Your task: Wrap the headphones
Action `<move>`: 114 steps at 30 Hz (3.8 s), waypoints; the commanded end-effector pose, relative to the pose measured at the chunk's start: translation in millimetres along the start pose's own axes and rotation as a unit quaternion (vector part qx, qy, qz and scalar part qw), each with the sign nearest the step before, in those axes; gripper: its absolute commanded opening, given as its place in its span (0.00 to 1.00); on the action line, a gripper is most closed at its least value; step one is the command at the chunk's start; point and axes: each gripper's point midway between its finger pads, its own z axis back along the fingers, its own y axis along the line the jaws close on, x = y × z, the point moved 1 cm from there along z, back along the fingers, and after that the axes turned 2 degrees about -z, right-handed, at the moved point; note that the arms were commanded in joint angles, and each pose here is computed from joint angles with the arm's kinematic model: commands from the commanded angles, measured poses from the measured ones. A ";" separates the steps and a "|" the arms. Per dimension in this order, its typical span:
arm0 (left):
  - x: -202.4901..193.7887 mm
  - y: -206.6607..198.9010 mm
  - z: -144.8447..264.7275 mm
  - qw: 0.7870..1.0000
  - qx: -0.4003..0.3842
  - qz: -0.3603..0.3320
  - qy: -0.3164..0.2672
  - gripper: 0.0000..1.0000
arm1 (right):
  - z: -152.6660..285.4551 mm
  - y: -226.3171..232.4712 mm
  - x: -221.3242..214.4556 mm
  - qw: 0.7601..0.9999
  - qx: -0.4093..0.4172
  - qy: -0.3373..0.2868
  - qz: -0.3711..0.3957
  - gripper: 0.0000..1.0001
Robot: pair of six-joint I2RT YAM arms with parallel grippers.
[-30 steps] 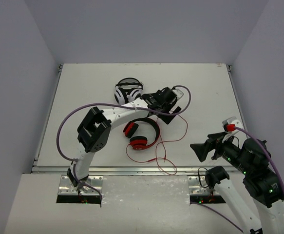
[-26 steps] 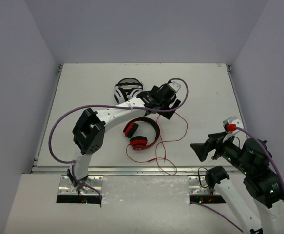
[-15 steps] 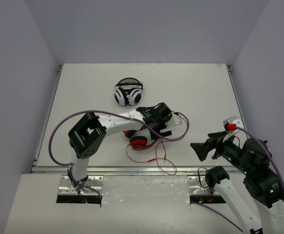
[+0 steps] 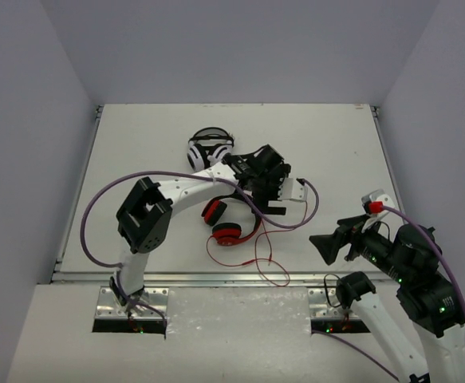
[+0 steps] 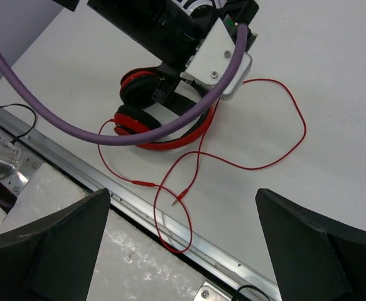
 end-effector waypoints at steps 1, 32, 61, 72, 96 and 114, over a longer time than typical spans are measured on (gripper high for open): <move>-12.4 -7.6 -11.0 0.997 -0.075 0.009 -0.008 1.00 | -0.2 4.1 10.3 1.000 0.012 -0.022 0.014 0.99; -56.6 4.1 -59.7 0.997 -0.009 0.046 0.063 0.67 | -2.8 2.6 12.9 0.999 0.013 -0.038 0.029 0.99; -83.2 -5.7 -47.5 0.967 0.025 0.223 0.121 0.19 | -3.8 -3.9 10.4 0.999 -0.004 -0.041 0.034 0.99; -98.9 -6.6 -43.7 0.961 0.010 0.259 0.097 0.52 | -4.3 -3.6 9.7 0.999 -0.003 -0.038 0.033 0.99; -19.4 85.7 194.8 0.810 0.352 0.465 -0.058 0.00 | -28.9 -5.7 36.6 0.997 -0.012 -0.078 -0.011 0.99; -37.1 45.8 350.3 0.681 0.489 0.523 -0.157 0.00 | -106.9 61.2 57.6 0.968 0.242 -0.052 0.039 0.91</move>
